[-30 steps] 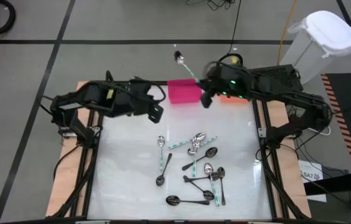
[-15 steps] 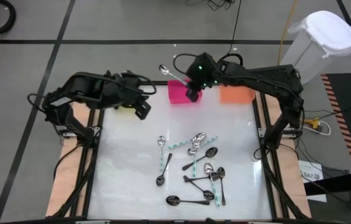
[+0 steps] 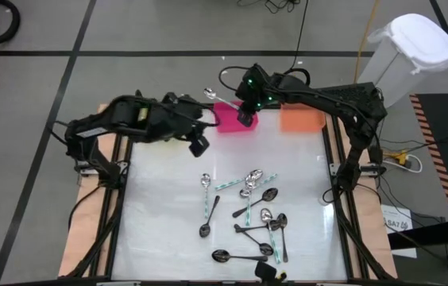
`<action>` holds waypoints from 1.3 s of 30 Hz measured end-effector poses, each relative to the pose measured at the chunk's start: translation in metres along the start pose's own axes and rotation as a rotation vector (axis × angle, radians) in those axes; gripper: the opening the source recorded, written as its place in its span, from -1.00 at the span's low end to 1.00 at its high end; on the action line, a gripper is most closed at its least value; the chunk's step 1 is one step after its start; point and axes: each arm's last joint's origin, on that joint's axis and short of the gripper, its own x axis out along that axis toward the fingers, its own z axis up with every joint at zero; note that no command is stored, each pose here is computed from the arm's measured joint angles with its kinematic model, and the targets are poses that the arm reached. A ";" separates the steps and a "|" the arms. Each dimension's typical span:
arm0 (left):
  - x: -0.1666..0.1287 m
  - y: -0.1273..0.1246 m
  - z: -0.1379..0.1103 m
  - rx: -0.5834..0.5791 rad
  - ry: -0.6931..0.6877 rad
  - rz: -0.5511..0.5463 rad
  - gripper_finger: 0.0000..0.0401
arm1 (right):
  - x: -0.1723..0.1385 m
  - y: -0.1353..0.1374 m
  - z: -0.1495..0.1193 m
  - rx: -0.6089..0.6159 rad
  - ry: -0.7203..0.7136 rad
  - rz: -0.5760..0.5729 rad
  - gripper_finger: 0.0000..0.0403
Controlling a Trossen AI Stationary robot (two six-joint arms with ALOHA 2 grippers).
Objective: Sort silverware by color (type)
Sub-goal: Put the white patterned spoon into the pink bin
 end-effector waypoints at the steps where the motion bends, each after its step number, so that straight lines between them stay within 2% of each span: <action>1: 0.008 0.000 -0.002 0.011 0.024 0.019 -0.24 | 0.002 -0.002 -0.001 -0.006 0.008 -0.001 -0.84; 3: 0.028 0.000 -0.007 0.017 0.065 0.034 -0.24 | 0.007 -0.006 -0.003 -0.012 0.036 -0.003 -0.84; 6: 0.056 -0.003 -0.018 0.005 0.103 -0.020 -0.24 | 0.016 -0.013 -0.007 -0.020 0.066 -0.007 -0.84; 9: 0.079 -0.009 -0.029 -0.030 0.081 -0.078 -0.24 | 0.027 -0.020 -0.010 -0.021 0.096 -0.009 -0.84; 13: 0.096 -0.013 -0.053 -0.107 0.071 -0.102 -0.24 | 0.044 -0.029 -0.018 -0.014 0.160 -0.006 -0.84; 21: 0.091 -0.003 -0.097 -0.345 -0.034 -0.158 -0.24 | 0.068 -0.041 -0.029 0.022 0.242 -0.003 -0.84; 26: 0.085 -0.001 -0.109 -0.334 0.016 -0.107 -0.24 | 0.074 -0.046 -0.033 0.025 0.269 -0.013 -0.84; 31: 0.084 -0.002 -0.108 -0.321 0.011 -0.115 -0.24 | 0.084 -0.047 -0.039 0.028 0.316 -0.018 -0.83; 36: 0.084 -0.002 -0.107 -0.254 0.006 -0.118 -0.24 | 0.089 -0.046 -0.042 0.038 0.344 -0.020 -0.83; 39: 0.084 -0.001 -0.108 -0.319 0.013 -0.114 -0.24 | 0.089 -0.046 -0.042 0.040 0.344 -0.039 -0.83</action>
